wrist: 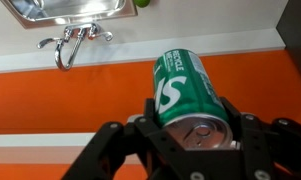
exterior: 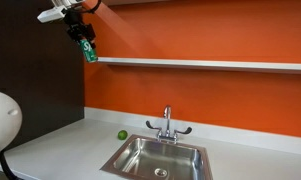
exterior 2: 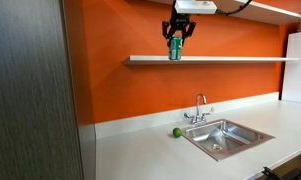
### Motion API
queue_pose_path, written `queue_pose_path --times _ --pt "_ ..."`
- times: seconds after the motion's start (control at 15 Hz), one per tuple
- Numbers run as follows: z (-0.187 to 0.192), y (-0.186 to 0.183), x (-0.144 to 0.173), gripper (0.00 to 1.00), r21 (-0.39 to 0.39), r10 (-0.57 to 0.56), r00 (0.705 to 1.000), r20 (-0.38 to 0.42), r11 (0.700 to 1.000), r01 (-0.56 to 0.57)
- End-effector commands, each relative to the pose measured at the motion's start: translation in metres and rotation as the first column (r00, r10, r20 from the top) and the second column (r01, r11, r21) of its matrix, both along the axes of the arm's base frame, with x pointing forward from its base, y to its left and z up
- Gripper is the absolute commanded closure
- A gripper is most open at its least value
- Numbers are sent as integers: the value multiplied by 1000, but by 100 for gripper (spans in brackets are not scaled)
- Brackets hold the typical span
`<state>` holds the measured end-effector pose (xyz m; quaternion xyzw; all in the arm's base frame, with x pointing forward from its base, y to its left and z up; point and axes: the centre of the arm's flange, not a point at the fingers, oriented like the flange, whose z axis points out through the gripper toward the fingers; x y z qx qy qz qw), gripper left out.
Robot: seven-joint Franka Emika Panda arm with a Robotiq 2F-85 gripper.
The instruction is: Pick up the can drink bottle and put it on the shelf
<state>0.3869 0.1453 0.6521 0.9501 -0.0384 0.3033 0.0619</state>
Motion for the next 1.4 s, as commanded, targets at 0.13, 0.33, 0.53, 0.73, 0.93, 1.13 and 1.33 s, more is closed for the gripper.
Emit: queue_pose_path --times 0.13,0.33,0.53,0.73,0.93,1.13,1.33 --pt "56 13 34 62 -62 35 997 65 998 -31" --pt "74 14 55 62 -67 41 996 82 997 -36" --pt "88 13 79 62 -69 43 996 82 997 -37" --pt "95 9 108 62 -72 34 998 59 997 -29" --pt "96 4 134 62 -67 27 999 35 997 -24" --pt "91 -4 158 62 -53 22 1000 9 998 -21" --pt "86 -14 179 62 -43 7 1000 -15 999 -8"
